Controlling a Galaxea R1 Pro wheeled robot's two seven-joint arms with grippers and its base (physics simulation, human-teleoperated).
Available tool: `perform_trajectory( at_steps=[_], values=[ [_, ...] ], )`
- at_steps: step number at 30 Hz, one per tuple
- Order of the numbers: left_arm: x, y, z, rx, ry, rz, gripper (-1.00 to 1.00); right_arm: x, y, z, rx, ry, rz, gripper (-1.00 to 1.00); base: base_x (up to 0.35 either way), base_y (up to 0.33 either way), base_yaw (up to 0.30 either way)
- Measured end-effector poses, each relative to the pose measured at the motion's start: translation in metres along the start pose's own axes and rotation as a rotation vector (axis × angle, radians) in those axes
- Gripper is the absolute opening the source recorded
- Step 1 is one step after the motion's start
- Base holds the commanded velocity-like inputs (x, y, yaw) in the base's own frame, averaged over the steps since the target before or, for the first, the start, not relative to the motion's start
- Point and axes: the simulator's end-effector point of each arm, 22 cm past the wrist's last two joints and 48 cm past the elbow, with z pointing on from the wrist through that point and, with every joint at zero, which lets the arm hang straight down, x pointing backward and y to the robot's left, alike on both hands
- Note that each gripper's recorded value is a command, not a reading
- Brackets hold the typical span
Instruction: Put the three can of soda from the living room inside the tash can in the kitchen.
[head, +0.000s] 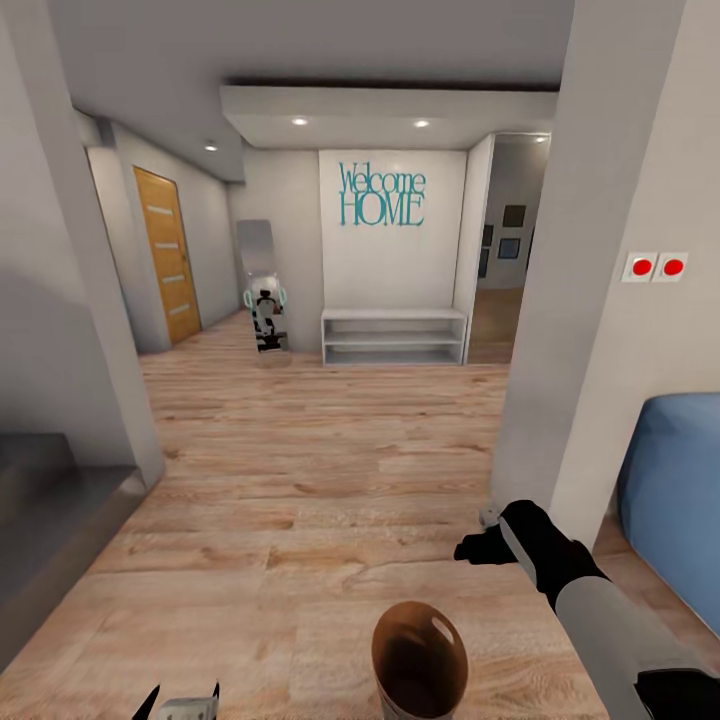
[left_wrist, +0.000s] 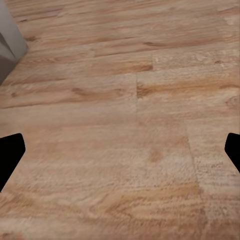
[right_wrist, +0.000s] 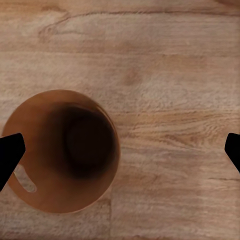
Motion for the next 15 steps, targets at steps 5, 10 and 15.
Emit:
perform_trajectory(
  at_steps=[5,10,15],
  values=[
    [0.011,-0.002,0.002,0.000,0.000,-0.001,1.00,0.007,0.000,0.008,0.000,0.000,-0.001,1.00,0.000,0.000,0.000],
    [0.022,-0.003,0.003,0.002,0.000,0.000,1.00,0.014,0.000,0.017,-0.001,-0.001,-0.001,1.00,0.000,0.000,0.000],
    [0.033,-0.005,0.005,0.003,0.000,-0.001,1.00,0.021,0.000,0.025,-0.001,-0.002,-0.002,1.00,0.000,0.000,0.000]
  ],
)
